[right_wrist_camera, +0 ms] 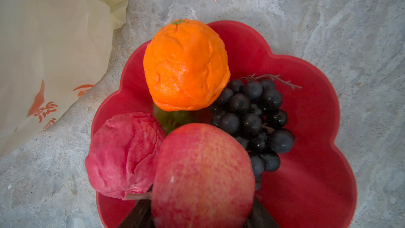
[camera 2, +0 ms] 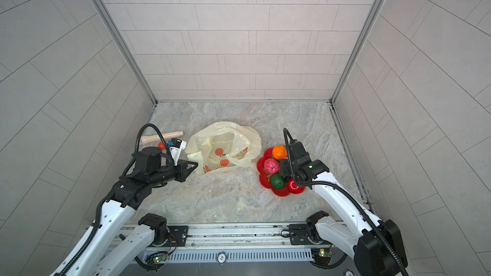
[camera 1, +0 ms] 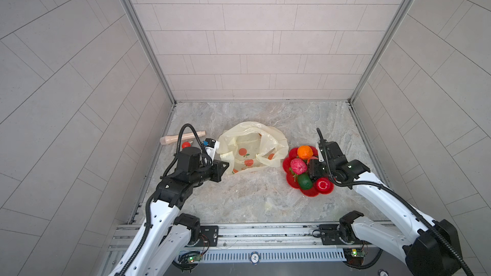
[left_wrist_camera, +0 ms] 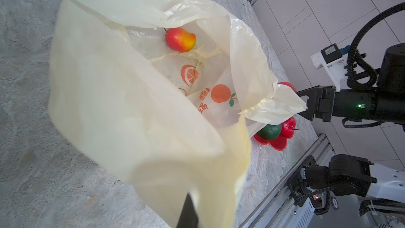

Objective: Take fruits out of the plastic bag
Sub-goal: Place the fake fruit on the plate.

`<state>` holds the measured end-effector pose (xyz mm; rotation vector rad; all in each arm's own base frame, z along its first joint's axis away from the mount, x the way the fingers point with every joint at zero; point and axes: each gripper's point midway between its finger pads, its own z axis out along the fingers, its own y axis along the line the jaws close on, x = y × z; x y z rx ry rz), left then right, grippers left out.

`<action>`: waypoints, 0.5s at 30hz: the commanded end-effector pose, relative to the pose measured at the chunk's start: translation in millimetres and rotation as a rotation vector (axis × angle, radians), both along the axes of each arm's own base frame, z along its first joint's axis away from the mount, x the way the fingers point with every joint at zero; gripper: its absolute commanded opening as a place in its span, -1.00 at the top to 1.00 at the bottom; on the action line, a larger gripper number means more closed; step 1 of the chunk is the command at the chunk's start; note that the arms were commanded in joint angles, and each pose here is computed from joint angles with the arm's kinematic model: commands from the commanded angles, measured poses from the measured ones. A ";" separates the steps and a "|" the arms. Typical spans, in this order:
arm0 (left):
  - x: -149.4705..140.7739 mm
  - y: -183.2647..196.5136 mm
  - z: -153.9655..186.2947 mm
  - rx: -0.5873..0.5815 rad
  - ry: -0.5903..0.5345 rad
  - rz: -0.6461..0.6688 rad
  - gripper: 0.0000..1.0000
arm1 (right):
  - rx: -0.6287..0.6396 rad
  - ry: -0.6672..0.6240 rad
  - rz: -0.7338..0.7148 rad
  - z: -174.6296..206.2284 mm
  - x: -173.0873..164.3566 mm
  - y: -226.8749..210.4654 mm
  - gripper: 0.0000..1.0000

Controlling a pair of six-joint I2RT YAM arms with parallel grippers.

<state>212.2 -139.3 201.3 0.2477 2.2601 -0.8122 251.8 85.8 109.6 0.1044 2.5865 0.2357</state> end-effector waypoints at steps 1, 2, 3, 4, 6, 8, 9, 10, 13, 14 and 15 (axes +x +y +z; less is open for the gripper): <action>-2.6 -1.1 7.7 0.009 -0.033 -0.018 0.92 | -0.004 -0.012 -0.005 5.6 1.9 -2.0 -0.21; -2.9 -1.0 8.7 0.009 -0.037 -0.018 0.92 | 0.002 -0.011 -0.006 5.1 1.7 -1.1 -0.21; -3.0 -0.7 9.3 0.010 -0.041 -0.017 0.92 | 0.009 -0.014 -0.005 5.5 1.9 -0.1 -0.20; -3.4 -0.6 8.9 0.011 -0.042 -0.017 0.92 | 0.018 -0.011 -0.001 5.0 1.3 1.5 -0.19; -3.7 -0.5 9.8 0.013 -0.048 -0.016 0.92 | 0.031 -0.002 0.009 4.2 0.2 4.4 -0.17; -4.1 -0.6 10.6 0.013 -0.052 -0.017 0.92 | 0.033 0.005 0.012 3.3 -0.6 5.0 -0.17; -3.8 -0.1 10.4 0.015 -0.052 -0.015 0.92 | 0.033 0.006 0.012 3.5 -0.9 5.1 -0.17; -4.1 -0.6 10.0 0.014 -0.051 -0.017 0.92 | 0.035 0.006 0.014 4.1 -1.0 5.7 -0.17; -3.7 -0.3 9.8 0.015 -0.048 -0.015 0.92 | 0.045 0.001 0.019 5.4 -1.1 7.3 -0.17; -4.2 -0.5 10.1 0.015 -0.049 -0.016 0.92 | 0.048 -0.001 0.019 6.1 -0.8 7.8 -0.18; -4.2 -0.4 10.7 0.017 -0.051 -0.016 0.92 | 0.050 -0.003 0.019 6.6 -0.7 7.9 -0.18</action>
